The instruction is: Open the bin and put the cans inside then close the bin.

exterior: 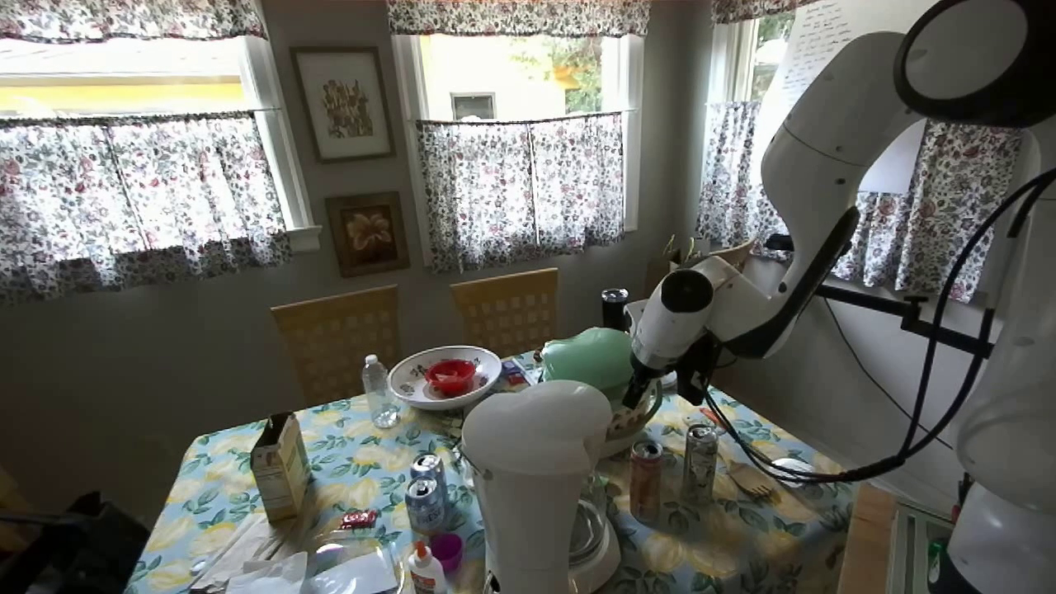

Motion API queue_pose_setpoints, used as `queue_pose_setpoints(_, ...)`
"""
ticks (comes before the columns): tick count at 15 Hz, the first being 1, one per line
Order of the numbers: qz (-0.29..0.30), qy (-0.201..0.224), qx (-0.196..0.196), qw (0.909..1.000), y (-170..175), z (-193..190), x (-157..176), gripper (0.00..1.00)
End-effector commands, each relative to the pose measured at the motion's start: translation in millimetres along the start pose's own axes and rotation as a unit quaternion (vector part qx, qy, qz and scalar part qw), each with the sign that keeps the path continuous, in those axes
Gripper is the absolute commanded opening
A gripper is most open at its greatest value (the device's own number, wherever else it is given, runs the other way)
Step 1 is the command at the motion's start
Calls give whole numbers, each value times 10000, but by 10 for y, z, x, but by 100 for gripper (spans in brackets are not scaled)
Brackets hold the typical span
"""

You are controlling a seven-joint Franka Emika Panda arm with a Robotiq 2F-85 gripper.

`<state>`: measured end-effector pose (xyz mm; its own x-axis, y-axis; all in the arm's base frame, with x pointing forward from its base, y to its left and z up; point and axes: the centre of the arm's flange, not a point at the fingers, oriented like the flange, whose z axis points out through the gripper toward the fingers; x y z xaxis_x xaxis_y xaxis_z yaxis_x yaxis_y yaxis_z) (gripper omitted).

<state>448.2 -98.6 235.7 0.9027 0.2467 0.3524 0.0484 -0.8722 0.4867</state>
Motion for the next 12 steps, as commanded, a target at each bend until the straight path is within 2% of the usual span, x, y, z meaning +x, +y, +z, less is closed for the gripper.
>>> queue_pose_setpoints(1,-15,113,-149,9998,-187,279,-46,100)
queue_pose_setpoints(6,168,454,-450,9978,-222,321,-27,100)
queue_pose_setpoints(12,377,731,-546,9951,-250,297,12,100)
